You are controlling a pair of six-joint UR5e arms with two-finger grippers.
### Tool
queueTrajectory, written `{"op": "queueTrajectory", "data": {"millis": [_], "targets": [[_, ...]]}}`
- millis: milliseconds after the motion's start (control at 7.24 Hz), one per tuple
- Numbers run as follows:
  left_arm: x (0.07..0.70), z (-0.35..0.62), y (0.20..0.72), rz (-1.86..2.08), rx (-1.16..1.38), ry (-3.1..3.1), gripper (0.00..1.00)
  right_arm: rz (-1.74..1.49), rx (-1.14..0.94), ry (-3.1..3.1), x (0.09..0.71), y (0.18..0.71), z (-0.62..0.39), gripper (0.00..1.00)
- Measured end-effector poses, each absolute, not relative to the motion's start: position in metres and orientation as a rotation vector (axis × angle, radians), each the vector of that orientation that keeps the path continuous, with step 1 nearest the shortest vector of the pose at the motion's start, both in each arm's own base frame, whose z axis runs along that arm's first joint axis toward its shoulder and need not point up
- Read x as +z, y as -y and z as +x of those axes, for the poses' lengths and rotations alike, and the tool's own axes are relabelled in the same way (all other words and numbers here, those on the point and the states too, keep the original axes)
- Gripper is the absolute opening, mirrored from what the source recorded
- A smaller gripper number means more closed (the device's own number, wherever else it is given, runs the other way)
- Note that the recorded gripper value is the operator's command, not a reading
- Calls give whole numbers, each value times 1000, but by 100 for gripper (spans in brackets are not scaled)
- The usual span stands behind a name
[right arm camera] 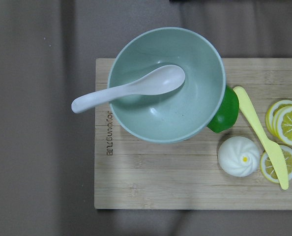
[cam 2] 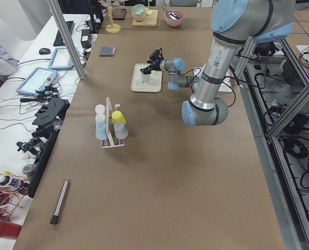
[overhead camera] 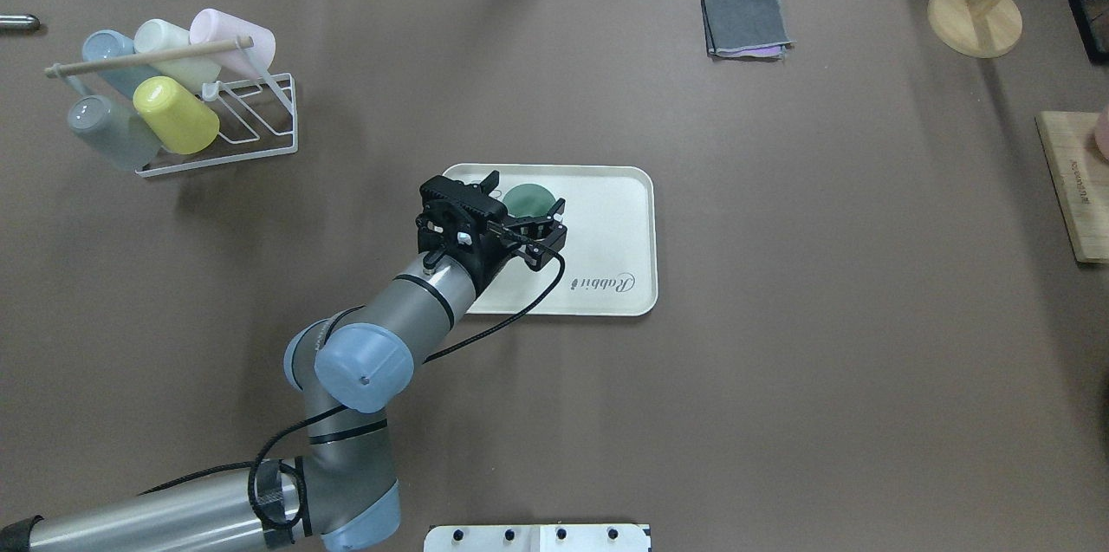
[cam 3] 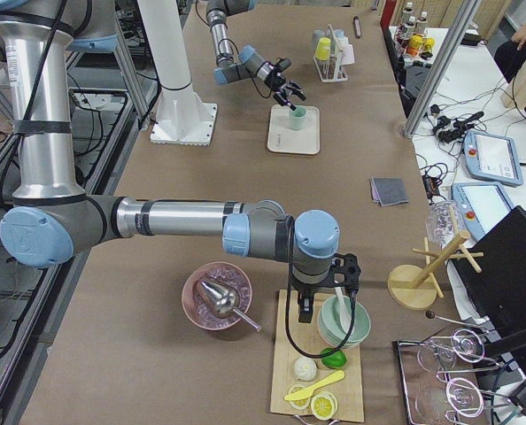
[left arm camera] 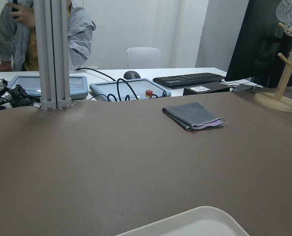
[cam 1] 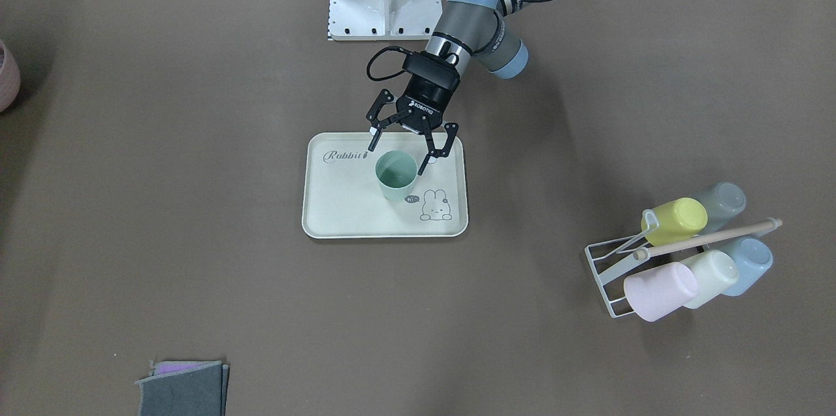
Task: Pick up and place green cup on tray
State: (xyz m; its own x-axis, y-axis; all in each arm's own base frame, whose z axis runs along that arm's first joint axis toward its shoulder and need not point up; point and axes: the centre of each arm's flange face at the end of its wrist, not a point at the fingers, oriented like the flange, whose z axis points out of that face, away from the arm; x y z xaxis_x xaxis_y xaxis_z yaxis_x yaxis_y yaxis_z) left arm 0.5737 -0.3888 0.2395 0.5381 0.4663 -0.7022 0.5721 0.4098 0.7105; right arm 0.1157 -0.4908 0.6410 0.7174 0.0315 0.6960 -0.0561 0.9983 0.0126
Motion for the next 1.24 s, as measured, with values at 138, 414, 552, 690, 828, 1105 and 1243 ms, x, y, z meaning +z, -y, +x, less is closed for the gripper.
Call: {"op": "queueTrajectory", "data": {"millis": [138,414,552,690,828,1105,1243], "targets": [[247,542,396,1206,-70,-1075,98,34,48,770,641,491,116,100],[244,457,421,1160,-30,-1046,98,30,50,771,642,489,115,100],[248,414,445,1118,-15,-1026,98,29,51,772,643,489,115,100],[260,368,479,1053,-1,-1010,98,29,51,772,643,489,115,100],[274,318,513,978,9,-992,98,28,52,776,643,488,115,100],[322,212,572,806,-9,-966,98,26,51,784,644,486,114,100],[358,157,592,721,-26,-968,98,28,50,785,644,486,114,100]]}}
